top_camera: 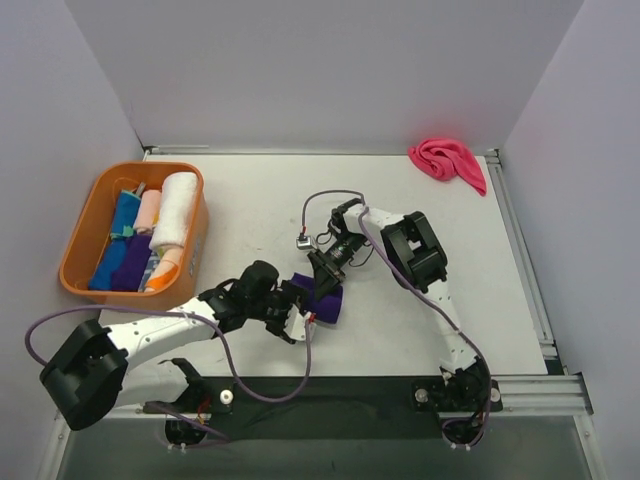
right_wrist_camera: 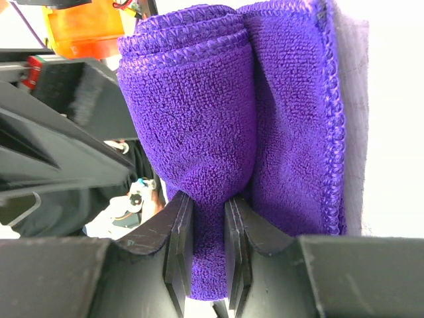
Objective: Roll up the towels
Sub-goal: Roll the towel
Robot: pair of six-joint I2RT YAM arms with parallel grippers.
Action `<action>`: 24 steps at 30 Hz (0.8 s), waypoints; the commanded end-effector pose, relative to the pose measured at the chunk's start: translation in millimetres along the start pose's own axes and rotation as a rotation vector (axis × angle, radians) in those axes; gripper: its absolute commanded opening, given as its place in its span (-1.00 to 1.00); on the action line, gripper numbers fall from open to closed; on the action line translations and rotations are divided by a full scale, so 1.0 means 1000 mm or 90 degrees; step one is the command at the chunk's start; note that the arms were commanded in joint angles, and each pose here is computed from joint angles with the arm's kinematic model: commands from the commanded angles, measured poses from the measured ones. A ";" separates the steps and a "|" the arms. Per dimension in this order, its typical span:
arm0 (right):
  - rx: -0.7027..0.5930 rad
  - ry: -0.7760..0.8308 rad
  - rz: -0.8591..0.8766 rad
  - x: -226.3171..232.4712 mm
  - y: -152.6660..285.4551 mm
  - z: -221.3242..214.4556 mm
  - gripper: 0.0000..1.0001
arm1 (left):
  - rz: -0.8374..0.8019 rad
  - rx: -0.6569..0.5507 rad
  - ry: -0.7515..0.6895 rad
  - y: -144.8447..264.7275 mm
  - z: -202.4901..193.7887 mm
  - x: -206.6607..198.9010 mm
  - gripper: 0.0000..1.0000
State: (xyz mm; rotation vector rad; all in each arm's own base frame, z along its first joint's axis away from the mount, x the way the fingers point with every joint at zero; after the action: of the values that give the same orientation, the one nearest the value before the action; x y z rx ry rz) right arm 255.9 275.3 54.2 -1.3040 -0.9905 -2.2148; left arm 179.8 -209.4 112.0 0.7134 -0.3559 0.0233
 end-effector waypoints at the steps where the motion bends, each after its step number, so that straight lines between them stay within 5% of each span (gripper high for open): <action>1: 0.047 -0.007 -0.020 -0.013 -0.004 -0.011 -1.00 | 0.074 -0.034 -0.073 -0.012 0.011 0.024 0.60; 10: 0.046 -0.014 -0.018 -0.013 -0.005 -0.012 -1.00 | 0.047 0.001 -0.083 -0.034 -0.002 0.015 0.49; 14: 0.030 -0.011 -0.026 -0.007 0.004 -0.005 -1.00 | -0.029 0.042 -0.016 -0.037 -0.010 0.001 0.03; 15: 0.025 -0.004 -0.035 -0.004 0.009 -0.002 -0.89 | -0.073 0.070 0.009 -0.036 -0.017 -0.009 -0.26; 18: -0.004 -0.003 -0.061 0.001 0.029 0.009 -0.64 | -0.134 0.093 0.056 -0.032 -0.015 -0.019 -0.55; 24: -0.055 0.013 -0.170 0.015 0.088 0.031 -0.11 | -0.193 0.149 0.148 -0.026 -0.015 -0.028 -0.79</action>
State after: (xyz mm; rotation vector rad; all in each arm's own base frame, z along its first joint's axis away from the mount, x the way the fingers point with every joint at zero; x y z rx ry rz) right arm 288.9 261.2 63.3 -1.3392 -1.0875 -2.2914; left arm 196.9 -236.6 93.8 0.8520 -0.2789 -0.0191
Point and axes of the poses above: each gripper's point midway between its finger pads, its own y axis back along the fingers, its own x axis along the line the jaws close on, z = x × y, the point moved 6 cm from there along y, back along the fingers, and after that the axes turned 14 degrees about y, right-handed, at the moved point
